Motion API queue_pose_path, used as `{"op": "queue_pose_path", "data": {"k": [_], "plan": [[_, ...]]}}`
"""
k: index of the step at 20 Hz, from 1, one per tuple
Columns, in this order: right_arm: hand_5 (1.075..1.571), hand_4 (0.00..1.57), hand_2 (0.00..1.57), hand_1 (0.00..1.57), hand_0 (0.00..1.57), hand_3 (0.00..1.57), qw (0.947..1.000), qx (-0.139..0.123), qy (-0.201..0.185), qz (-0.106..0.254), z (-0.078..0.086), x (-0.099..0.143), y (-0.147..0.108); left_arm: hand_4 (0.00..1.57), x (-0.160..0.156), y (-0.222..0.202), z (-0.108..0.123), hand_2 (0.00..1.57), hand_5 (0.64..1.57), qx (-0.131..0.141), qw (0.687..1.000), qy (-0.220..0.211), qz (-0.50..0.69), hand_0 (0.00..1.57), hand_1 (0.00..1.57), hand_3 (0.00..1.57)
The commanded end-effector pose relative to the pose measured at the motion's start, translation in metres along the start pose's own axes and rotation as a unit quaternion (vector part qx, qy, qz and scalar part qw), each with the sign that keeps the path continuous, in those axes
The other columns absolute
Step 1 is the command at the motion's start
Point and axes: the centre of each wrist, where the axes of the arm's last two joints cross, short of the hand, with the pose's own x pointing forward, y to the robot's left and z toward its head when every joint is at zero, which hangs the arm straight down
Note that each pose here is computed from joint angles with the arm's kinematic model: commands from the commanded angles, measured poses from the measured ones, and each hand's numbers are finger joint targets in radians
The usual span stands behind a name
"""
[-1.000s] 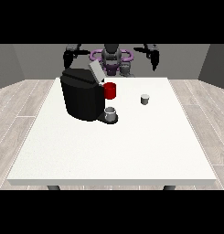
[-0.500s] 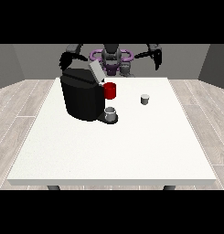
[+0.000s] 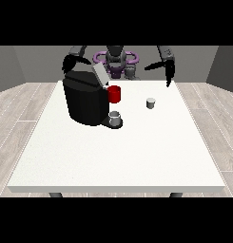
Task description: Insert the coffee pod into the coffee machine and close the lid
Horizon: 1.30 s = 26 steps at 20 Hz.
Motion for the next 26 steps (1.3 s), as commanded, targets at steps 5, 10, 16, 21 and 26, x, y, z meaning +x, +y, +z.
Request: {"op": "queue_pose_path", "data": {"k": [5,10,16,21,26], "plan": [[1.571,0.34,0.00,0.00,0.00,0.00,0.9991,0.032,-0.029,-0.002,-0.019,0.017,0.020,0.00,-0.008,0.021,-0.030,0.00,1.571,0.018,0.999,0.026,-0.018,0.00,0.00,0.00],[1.571,0.37,0.00,0.00,0.00,0.00,0.9999,0.013,-0.005,-0.003,-0.022,0.023,0.033,0.00,-0.024,0.019,-0.036,0.00,1.571,0.010,0.997,0.059,-0.050,0.00,0.00,0.00],[1.571,0.42,0.00,0.00,0.00,0.00,0.9997,0.009,0.010,0.018,-0.030,0.008,0.017,0.00,-0.027,0.012,-0.042,0.11,1.571,-0.014,0.992,0.073,-0.106,0.00,0.00,0.00],[1.571,0.41,0.00,0.00,0.00,0.00,0.9988,-0.010,0.037,0.031,-0.044,0.003,0.014,0.00,-0.025,-0.026,-0.054,0.53,1.571,-0.032,0.985,0.098,-0.138,0.22,0.22,0.22],[1.571,0.39,0.00,0.00,0.00,0.00,0.9985,0.003,0.050,0.024,-0.024,-0.012,0.007,0.00,-0.051,-0.007,-0.040,0.82,1.571,-0.041,0.979,0.133,-0.153,0.76,0.76,0.51]]}}
